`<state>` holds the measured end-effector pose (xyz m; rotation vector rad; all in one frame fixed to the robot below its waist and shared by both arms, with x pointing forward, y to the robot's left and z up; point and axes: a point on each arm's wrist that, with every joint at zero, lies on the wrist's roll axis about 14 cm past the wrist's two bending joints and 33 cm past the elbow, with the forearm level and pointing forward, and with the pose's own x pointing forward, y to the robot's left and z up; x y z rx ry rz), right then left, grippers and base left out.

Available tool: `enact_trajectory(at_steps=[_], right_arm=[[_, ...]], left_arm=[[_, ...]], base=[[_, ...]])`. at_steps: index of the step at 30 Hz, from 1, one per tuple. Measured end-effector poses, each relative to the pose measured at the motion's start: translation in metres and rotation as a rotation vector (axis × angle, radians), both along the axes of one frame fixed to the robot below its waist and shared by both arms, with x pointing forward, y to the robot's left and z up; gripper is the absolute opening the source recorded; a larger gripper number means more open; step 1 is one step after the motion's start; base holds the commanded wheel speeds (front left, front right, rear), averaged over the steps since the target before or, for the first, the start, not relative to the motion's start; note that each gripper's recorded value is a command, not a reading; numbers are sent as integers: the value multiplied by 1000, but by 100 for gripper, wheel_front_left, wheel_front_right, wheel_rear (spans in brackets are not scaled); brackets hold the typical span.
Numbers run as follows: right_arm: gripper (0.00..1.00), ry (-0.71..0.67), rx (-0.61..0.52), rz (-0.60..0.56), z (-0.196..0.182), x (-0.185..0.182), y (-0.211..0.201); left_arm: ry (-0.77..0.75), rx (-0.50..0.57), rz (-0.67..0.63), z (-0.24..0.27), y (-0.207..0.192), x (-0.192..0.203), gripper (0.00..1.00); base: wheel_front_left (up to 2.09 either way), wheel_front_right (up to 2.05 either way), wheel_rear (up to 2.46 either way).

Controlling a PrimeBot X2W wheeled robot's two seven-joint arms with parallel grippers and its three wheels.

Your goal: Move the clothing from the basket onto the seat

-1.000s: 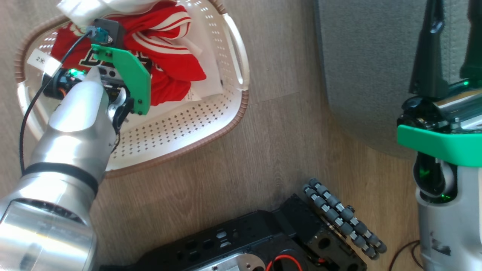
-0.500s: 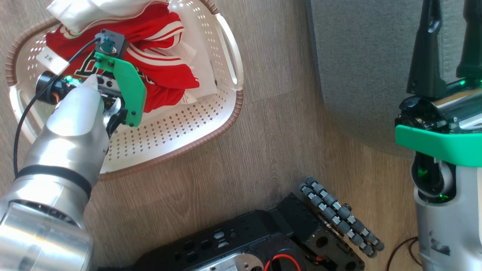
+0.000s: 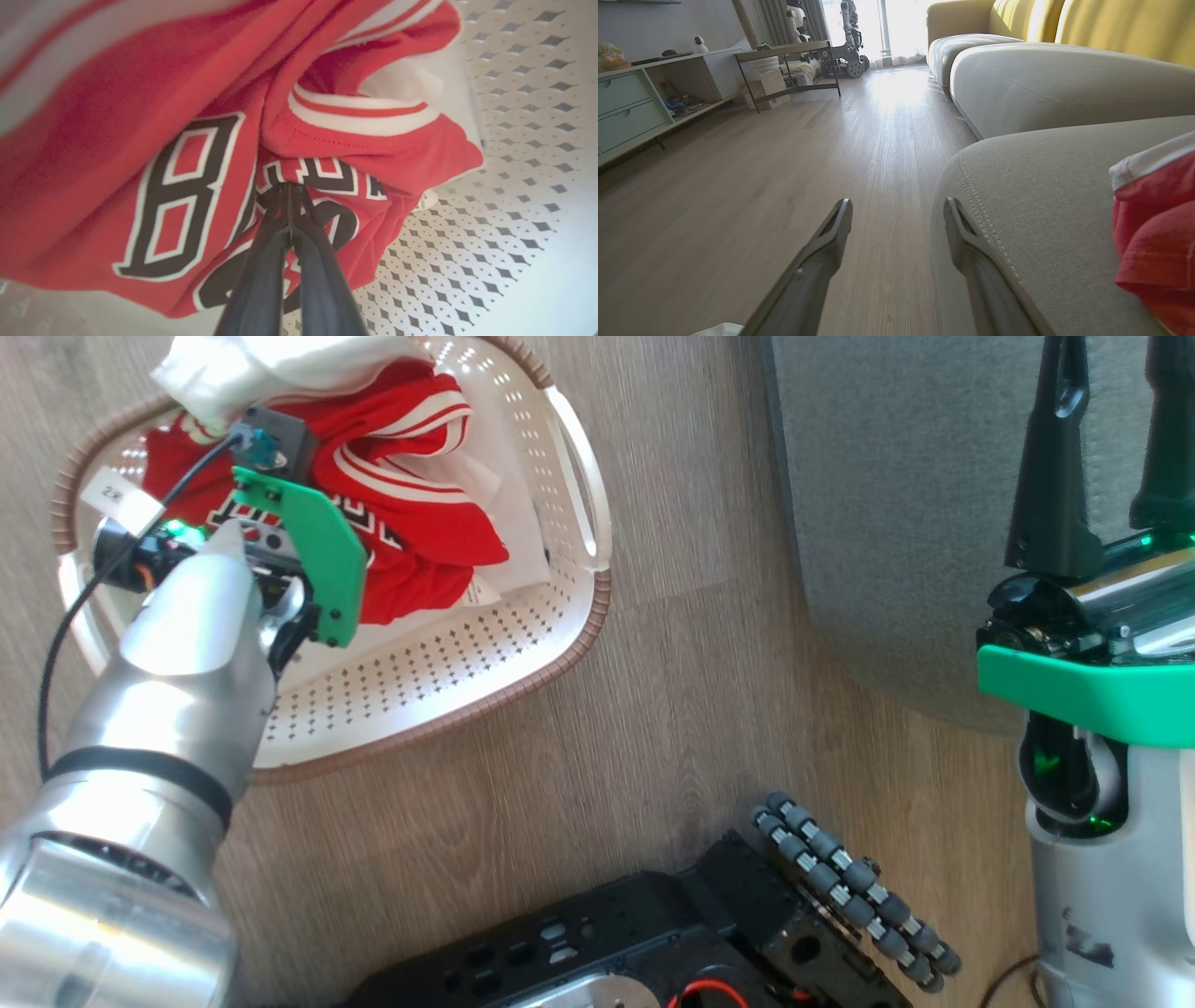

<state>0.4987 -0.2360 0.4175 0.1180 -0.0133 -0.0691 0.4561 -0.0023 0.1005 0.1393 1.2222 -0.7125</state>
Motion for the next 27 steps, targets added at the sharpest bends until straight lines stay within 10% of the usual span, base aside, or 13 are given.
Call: enact_trajectory(at_steps=[27], right_arm=[[100,-219,42,23,116,-44,6]], left_arm=[[-392,-284,157,186,-11,0,0]], base=[[0,0,0]])
